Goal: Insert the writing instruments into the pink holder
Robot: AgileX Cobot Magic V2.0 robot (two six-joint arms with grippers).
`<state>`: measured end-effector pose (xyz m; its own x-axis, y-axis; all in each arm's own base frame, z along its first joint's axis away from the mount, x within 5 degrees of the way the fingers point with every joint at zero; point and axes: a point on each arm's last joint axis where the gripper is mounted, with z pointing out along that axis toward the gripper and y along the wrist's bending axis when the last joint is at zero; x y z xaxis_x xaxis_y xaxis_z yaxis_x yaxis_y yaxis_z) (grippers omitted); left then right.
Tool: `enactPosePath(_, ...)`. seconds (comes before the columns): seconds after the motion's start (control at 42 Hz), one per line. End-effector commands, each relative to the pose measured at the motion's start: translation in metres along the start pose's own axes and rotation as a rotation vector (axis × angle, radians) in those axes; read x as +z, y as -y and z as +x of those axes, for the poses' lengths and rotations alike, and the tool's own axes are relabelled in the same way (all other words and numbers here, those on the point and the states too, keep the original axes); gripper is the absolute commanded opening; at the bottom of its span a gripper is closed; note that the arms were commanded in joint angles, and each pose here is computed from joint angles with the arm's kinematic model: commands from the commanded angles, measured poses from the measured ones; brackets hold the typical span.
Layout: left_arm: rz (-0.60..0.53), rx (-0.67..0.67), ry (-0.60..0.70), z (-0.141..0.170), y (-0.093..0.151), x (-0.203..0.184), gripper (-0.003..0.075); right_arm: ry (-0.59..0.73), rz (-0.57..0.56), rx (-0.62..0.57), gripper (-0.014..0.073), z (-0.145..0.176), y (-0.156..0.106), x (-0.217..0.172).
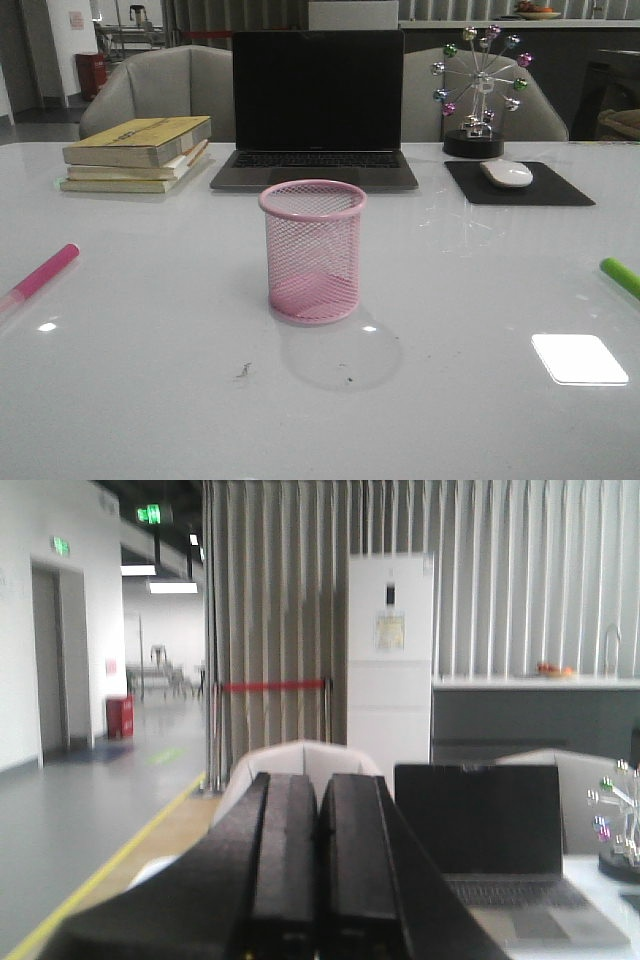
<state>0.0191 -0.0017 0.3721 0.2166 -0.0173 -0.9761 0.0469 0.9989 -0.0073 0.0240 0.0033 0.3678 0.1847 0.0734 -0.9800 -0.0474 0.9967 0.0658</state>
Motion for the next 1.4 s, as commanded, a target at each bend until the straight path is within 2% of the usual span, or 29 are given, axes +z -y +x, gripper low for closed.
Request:
enactPosePath(0.0, 0.003, -0.012, -0.061, -0.02, 0.001, 0.015, 0.0092, -0.028, -0.001, -0.008, 0.0056, -0.018, -0.001, 0.016)
enactPosePath(0.143, 0.005, -0.015, -0.234, -0.009, 0.001, 0.038, 0.0092, -0.209, 0.002, -0.004, 0.0056, -0.003, 0.0, 0.04)
enactPosePath(0.452, 0.009, -0.025, -0.596, 0.032, 0.001, 0.073, 0.0092, -0.712, 0.004, 0.011, 0.0056, 0.048, 0.003, 0.075)
enactPosePath(0.762, 0.024, -0.031, -0.716, 0.051, 0.002, 0.097, 0.0099, -0.916, 0.014, 0.022, 0.0062, 0.078, 0.006, 0.104)
enactPosePath(0.81, 0.043, -0.027, -0.719, 0.052, 0.005, 0.099, 0.0132, -0.933, 0.015, 0.023, 0.0076, 0.081, 0.006, 0.107)
enactPosePath(0.857, 0.074, -0.02, -0.723, 0.053, 0.009, 0.1, 0.0184, -0.956, 0.016, 0.025, 0.0129, 0.085, 0.007, 0.111)
enactPosePath(0.905, 0.106, -0.016, -0.721, 0.053, 0.013, 0.101, 0.0256, -0.97, 0.018, 0.026, 0.02, 0.089, 0.007, 0.114)
enactPosePath(0.952, 0.147, -0.004, -0.715, 0.053, 0.018, 0.1, 0.0371, -0.987, 0.02, 0.027, 0.0298, 0.093, 0.007, 0.119)
enactPosePath(1.0, 0.191, 0.01, -0.712, 0.054, 0.023, 0.1, 0.0454, -0.997, 0.023, 0.028, 0.0395, 0.097, 0.008, 0.124)
enactPosePath(1.071, 0.252, 0.02, -0.72, 0.056, 0.03, 0.097, 0.0547, -1.012, 0.031, 0.034, 0.0487, 0.104, 0.009, 0.132)
enactPosePath(1.119, 0.288, 0.027, -0.727, 0.058, 0.035, 0.096, 0.0566, -1.017, 0.043, 0.044, 0.0502, 0.107, 0.011, 0.139)
enactPosePath(1.381, 0.455, 0.059, -0.735, 0.063, 0.055, 0.087, 0.0561, -1.121, 0.116, 0.081, 0.0498, 0.131, 0.029, 0.193)
